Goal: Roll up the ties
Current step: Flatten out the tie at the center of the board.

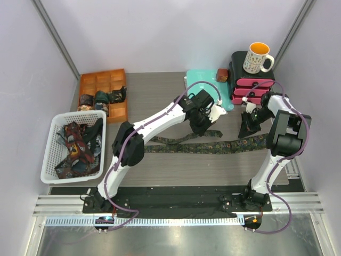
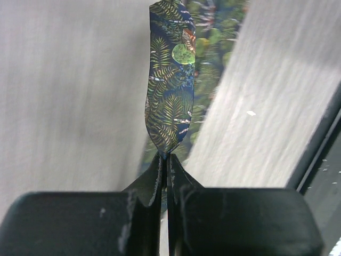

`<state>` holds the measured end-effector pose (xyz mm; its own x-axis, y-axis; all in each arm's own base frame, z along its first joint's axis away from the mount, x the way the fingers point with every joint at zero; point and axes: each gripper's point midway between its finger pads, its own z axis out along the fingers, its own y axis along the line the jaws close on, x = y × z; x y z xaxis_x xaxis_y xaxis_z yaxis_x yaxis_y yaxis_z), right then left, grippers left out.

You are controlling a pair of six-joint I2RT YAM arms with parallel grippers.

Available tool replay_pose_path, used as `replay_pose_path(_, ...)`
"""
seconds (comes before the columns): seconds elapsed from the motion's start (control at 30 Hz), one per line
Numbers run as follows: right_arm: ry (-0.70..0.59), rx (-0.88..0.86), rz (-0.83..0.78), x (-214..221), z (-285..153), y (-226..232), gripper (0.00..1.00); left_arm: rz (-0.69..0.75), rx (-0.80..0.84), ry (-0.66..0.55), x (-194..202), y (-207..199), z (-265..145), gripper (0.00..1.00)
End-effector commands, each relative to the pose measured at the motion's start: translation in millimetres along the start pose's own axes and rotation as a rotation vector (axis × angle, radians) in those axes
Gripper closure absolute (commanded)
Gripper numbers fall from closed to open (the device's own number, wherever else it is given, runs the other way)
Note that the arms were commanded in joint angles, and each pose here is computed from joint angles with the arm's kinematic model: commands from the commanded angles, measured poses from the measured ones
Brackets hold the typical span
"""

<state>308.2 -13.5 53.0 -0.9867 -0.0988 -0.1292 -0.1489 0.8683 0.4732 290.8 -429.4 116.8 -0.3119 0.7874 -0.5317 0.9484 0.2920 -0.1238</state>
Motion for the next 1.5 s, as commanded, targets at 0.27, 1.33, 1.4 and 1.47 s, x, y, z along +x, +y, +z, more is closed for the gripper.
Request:
replay_pose_path(0.27, -0.006, 0.038, 0.005, 9.0, -7.7, -1.7, 0.88, -0.044, 0.027, -0.026, -10.2, -35.2, 28.1, 1.0)
replay_pose_path(1.33, 0.125, 0.068, 0.061, 43.4, 22.7, -20.5, 0.87, -0.104, -0.075, 0.066, 9.5, -24.8, 94.8, 1.0)
replay_pose_path(1.4, 0.126, 0.073, 0.056, 43.4, 22.6, -21.6, 0.87, -0.109, -0.103, 0.042, 6.9, -19.4, 86.2, 1.0)
replay_pose_path(1.47, 0.127, 0.072, 0.055, 44.3, 22.7, -21.3, 0.87, -0.084, -0.103, 0.04, 8.5, -20.4, 85.2, 1.0)
